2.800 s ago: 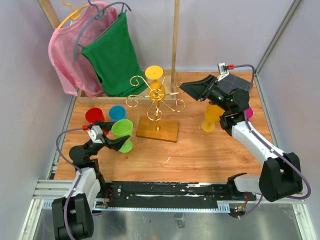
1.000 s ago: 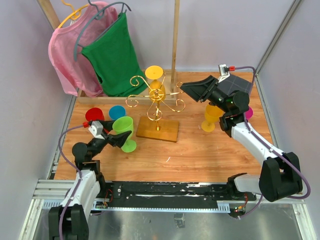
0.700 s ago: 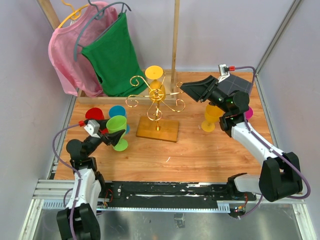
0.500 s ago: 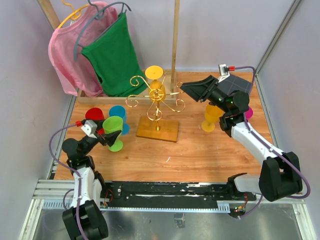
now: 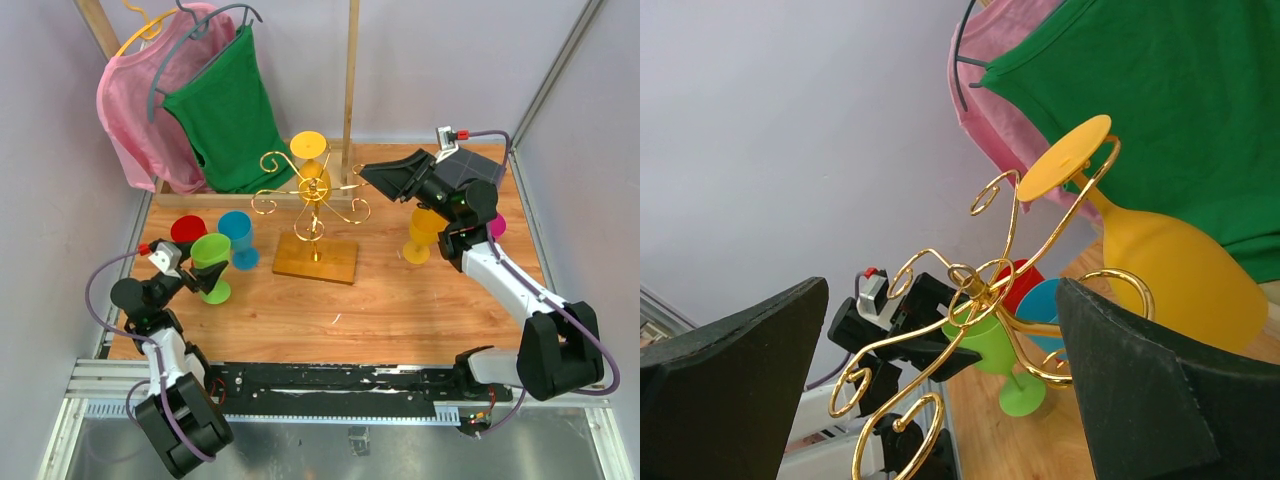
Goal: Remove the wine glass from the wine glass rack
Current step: Place the wine glass at the center of the board.
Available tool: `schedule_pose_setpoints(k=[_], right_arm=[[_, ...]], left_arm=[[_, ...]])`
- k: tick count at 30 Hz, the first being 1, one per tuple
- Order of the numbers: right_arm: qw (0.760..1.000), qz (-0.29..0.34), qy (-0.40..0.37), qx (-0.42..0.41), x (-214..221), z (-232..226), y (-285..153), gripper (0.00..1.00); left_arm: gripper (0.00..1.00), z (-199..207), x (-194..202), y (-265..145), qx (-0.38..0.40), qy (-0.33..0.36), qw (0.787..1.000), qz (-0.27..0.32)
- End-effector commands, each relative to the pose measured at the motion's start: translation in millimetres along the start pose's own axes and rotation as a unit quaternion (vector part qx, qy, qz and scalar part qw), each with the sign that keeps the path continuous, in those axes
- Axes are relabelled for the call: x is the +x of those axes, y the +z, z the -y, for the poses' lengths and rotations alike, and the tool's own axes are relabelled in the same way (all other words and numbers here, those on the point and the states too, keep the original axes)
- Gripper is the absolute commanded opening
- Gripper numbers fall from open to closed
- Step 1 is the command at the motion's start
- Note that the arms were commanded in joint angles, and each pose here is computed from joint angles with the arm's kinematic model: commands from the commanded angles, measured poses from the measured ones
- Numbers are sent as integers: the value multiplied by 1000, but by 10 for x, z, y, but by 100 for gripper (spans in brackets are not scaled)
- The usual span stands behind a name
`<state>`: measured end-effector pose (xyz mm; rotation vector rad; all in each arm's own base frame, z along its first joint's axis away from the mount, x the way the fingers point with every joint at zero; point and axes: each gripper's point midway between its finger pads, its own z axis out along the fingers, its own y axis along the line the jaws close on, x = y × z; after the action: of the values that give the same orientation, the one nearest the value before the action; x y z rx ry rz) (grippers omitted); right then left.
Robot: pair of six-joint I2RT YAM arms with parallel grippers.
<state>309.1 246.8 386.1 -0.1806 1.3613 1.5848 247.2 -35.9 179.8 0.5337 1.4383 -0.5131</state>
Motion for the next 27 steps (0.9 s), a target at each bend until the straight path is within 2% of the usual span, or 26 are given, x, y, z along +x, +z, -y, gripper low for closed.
schedule_pose_setpoints(k=[1, 12, 27], right_arm=[[1000, -18, -4, -3, 48, -50, 41, 98], [1000, -24, -17, 8, 51, -122, 124, 99], [999, -37, -19, 7, 169, -176, 231, 99]], left_arm=[[78, -36, -93, -58, 7, 43, 999, 6], [78, 41, 48, -94, -2, 55, 998, 20], [79, 188, -158, -99, -7, -4, 998, 55]])
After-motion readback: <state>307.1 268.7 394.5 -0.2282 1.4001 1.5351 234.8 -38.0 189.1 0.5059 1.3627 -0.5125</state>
